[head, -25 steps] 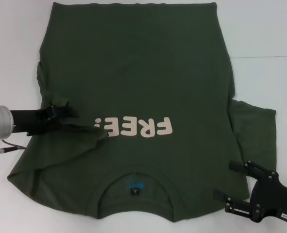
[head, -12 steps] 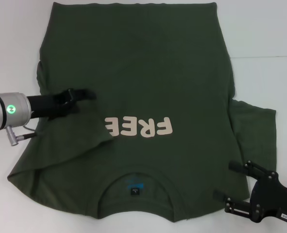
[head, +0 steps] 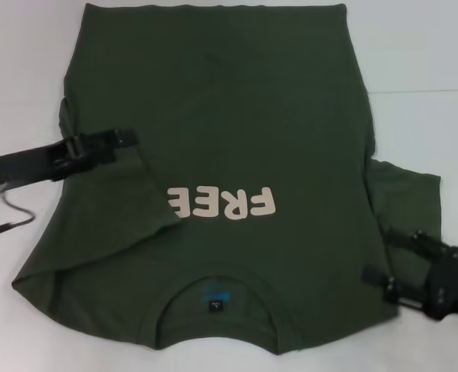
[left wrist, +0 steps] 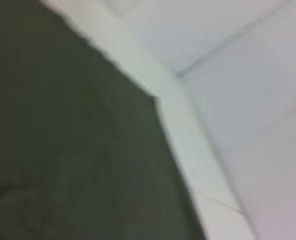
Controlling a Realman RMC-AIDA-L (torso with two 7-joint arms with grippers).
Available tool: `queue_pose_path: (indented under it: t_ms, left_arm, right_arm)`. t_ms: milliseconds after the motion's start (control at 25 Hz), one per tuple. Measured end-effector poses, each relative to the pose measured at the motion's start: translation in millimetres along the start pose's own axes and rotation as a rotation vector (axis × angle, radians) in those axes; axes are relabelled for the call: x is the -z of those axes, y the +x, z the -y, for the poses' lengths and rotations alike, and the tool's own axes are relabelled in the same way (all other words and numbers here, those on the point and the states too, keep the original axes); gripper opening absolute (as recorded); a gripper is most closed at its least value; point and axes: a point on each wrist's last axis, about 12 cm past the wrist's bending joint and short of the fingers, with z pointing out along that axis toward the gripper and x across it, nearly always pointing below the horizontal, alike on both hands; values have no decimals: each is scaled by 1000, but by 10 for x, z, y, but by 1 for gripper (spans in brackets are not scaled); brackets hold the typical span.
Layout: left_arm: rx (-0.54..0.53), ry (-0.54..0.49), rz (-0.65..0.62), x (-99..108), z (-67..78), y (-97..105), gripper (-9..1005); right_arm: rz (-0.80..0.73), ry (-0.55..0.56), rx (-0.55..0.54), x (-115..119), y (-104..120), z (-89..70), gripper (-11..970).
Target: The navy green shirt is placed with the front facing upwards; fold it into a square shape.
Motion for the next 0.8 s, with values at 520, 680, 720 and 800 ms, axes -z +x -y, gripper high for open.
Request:
queue_pose_path:
  t_ms: [520,680,720,800]
  left_arm:
    - [-453,152,-104,739,-21,381,770]
    - [-589,150,-123,791,-48,506,773]
    - [-618,149,-120,812,-53,528,773]
    - [-688,151,-114,859,-56,586,774]
  right_arm:
    - [-362,10,-454,-71,-1262,601,889]
    - [-510,100,-544,-145,-1527,706,886]
    - [-537,126,-565,-154,-1578,723,885]
    - [-597,178,-608,-171,-1663,741,883]
